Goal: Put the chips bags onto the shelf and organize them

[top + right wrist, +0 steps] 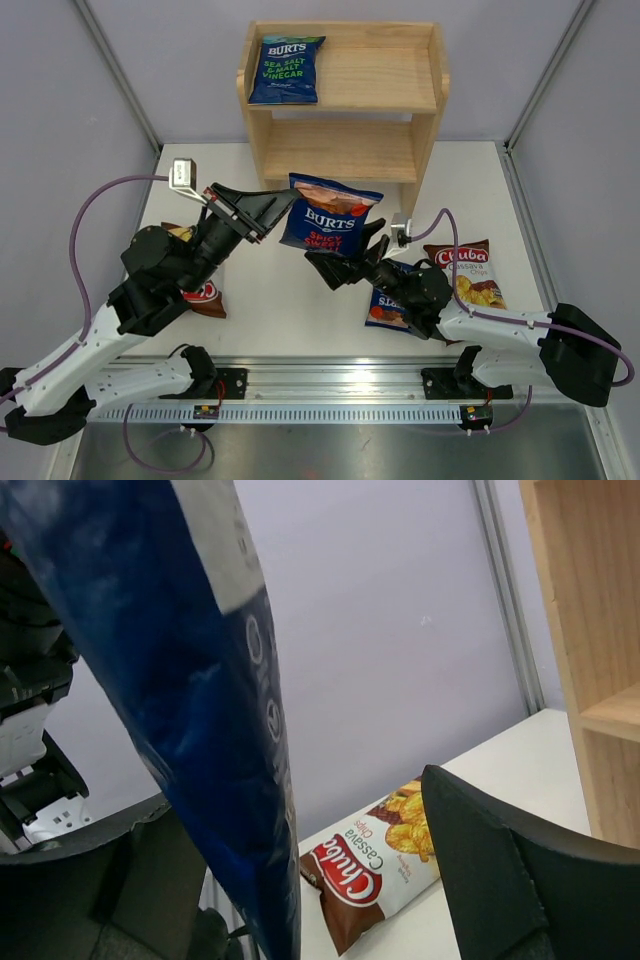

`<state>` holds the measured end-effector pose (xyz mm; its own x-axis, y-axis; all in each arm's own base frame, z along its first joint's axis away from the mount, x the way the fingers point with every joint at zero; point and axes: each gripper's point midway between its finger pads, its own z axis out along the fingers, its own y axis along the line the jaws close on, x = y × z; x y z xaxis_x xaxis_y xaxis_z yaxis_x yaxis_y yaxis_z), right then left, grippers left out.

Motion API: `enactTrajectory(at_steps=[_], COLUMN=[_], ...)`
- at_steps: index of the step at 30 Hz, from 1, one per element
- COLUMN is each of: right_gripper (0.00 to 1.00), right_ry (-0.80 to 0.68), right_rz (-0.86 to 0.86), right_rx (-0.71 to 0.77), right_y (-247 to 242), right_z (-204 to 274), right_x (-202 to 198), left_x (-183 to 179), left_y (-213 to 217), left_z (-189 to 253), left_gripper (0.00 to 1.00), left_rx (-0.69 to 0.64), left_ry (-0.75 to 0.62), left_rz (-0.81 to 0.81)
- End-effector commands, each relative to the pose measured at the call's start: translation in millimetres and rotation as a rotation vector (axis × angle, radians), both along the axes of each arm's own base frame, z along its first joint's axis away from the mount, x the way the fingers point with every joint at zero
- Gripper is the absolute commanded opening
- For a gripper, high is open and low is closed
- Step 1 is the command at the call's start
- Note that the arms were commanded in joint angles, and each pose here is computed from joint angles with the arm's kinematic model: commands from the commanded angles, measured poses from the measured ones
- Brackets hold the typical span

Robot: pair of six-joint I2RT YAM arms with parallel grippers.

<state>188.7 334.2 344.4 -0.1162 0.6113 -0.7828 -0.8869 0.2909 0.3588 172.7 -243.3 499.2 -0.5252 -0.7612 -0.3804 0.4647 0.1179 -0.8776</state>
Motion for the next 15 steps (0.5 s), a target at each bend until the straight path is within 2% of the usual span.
enactTrajectory(at_steps=[1, 4, 5, 9, 15], right_gripper=[0.84, 0.76, 0.68, 0.48, 0.36], right_ry=[-0.112, -0.138, -0.142, -0.173, -0.169], right_rz=[-0.042, -0.043, -0.044, 0.003, 0.036], right_rx=[0.126, 0.162, 0.172, 0.178, 0.141], right_y=[-18, -27, -29, -29, -35], right_z=[42, 50, 53, 59, 55], right_x=[-8, -13, -15, -26, -37], left_x=[-7, -5, -5, 2, 13], left_y=[18, 20, 20, 28, 52], left_z=[37, 26, 22, 11, -12], left_gripper=[0.0, 0.0, 0.0, 0.0, 0.0], left_rx=[-0.115, -0.118, -0.119, -0.107, -0.051], left_ry=[-0.039, -0.01, -0.002, 0.026, 0.077], left_rz=[0.034, 0.045, 0.044, 0.099, 0.23])
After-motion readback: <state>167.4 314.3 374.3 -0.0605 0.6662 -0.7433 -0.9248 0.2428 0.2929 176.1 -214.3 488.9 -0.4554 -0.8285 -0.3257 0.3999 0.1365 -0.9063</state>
